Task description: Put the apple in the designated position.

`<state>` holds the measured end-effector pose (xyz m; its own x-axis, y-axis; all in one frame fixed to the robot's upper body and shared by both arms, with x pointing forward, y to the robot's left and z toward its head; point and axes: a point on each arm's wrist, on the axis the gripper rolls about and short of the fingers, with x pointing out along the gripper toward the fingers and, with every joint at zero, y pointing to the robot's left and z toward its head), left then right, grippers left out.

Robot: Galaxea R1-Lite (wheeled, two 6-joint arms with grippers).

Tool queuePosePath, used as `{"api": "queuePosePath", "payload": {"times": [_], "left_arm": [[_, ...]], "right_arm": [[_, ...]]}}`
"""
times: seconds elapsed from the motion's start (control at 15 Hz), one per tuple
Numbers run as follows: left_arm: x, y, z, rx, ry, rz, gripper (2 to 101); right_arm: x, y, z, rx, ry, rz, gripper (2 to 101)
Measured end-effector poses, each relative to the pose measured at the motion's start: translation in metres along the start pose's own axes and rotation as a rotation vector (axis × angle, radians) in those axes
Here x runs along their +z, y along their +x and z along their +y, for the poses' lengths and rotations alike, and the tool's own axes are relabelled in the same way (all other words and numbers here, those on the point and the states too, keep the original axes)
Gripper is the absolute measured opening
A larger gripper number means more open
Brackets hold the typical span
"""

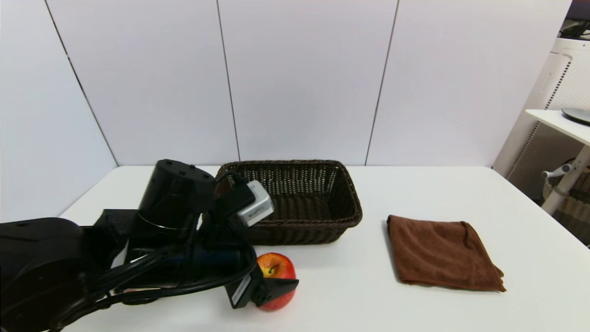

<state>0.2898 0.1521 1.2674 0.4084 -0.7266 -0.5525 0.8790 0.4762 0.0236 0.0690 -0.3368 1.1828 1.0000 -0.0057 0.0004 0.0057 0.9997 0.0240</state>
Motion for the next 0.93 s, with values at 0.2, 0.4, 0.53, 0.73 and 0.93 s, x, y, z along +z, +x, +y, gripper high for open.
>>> {"api": "queuePosePath", "payload": {"times": [0.2,0.4,0.53,0.73,0.93], "left_arm": [[0.007,-0.033,-0.008,0.018,-0.024,-0.085,95.2],[0.000,-0.077,-0.009,0.091,-0.041,-0.173,96.1],[-0.015,-0.110,-0.003,0.203,-0.071,-0.225,96.5],[-0.038,-0.154,0.000,0.417,-0.106,-0.306,97.0],[-0.063,-0.178,-0.015,0.565,-0.079,-0.396,97.1]], "right_arm": [[0.000,0.000,0.000,0.000,0.000,0.000,97.3],[0.000,0.000,0.000,-0.001,0.000,0.000,97.3],[0.000,0.000,0.000,0.000,0.000,0.000,97.3],[0.000,0.000,0.000,0.000,0.000,0.001,97.3],[0.000,0.000,0.000,-0.001,0.000,0.000,97.3]]}}
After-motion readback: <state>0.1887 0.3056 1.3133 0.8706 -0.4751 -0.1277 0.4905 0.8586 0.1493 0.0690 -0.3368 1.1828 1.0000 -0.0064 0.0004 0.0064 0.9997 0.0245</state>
